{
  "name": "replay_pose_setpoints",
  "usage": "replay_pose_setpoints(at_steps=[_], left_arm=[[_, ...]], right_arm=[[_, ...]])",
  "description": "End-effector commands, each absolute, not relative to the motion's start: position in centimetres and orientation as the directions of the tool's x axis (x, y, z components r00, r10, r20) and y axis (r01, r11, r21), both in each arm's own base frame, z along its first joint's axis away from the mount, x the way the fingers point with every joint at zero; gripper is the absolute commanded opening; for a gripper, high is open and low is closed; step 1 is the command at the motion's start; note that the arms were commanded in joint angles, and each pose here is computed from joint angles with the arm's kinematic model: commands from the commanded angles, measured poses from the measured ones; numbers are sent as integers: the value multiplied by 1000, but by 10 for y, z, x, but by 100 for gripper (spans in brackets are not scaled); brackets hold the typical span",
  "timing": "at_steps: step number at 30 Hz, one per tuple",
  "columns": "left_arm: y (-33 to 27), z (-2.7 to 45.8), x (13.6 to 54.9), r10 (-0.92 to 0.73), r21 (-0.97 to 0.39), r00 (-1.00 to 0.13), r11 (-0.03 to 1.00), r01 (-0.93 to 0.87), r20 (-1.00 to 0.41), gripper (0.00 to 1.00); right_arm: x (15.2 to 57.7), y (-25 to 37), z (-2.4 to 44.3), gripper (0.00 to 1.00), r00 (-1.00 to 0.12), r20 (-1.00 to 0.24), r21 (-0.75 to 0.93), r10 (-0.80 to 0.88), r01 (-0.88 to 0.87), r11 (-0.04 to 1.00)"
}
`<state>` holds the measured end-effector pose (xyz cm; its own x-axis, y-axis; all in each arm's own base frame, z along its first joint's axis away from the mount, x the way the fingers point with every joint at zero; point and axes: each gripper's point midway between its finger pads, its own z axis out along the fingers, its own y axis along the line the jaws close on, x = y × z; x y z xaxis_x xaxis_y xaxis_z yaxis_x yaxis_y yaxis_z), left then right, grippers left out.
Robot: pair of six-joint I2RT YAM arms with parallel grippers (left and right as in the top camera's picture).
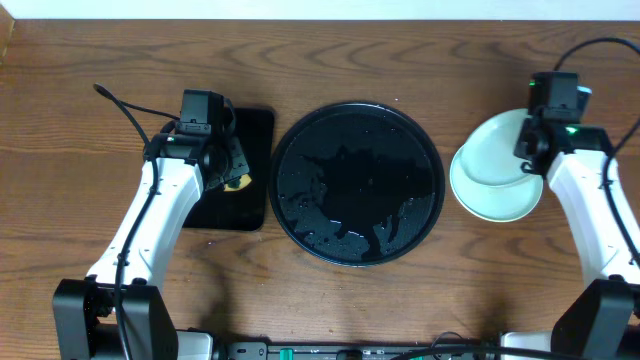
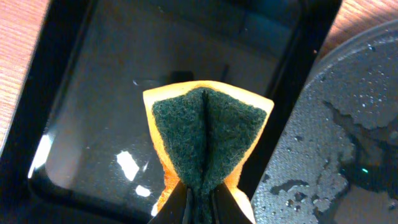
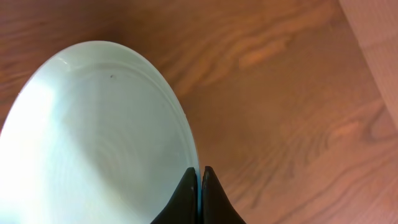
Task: Clean dirty plates on tray and stack at the side
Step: 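Lift the plate with the right gripper and stack it on the right pile, then lower the sponge into the small black tray and open the left gripper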
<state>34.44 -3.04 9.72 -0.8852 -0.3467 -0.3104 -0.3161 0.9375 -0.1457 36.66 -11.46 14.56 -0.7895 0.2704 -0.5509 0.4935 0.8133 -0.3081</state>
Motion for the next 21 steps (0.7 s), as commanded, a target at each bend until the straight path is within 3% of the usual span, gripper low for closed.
replay_pose_setpoints(at_steps=[1, 7, 12, 21], left_arm=[[-22, 102, 349, -333, -110, -878, 943, -315, -343, 8], [-23, 104, 355, -259, -90, -891, 966, -243, -372, 8], [-23, 104, 356, -249, -87, -893, 969, -233, -376, 8], [-23, 103, 355, -177, -60, -908, 984, -167, -379, 8]], right_arm=[[355, -128, 138, 1, -765, -539, -253, 353, 547, 798], [353, -124, 125, 2, -767, -498, -155, 404, 537, 829], [357, -110, 121, 35, -777, -476, -87, 412, 507, 857], [357, -70, 112, 43, -819, -384, 100, 427, 422, 901]])
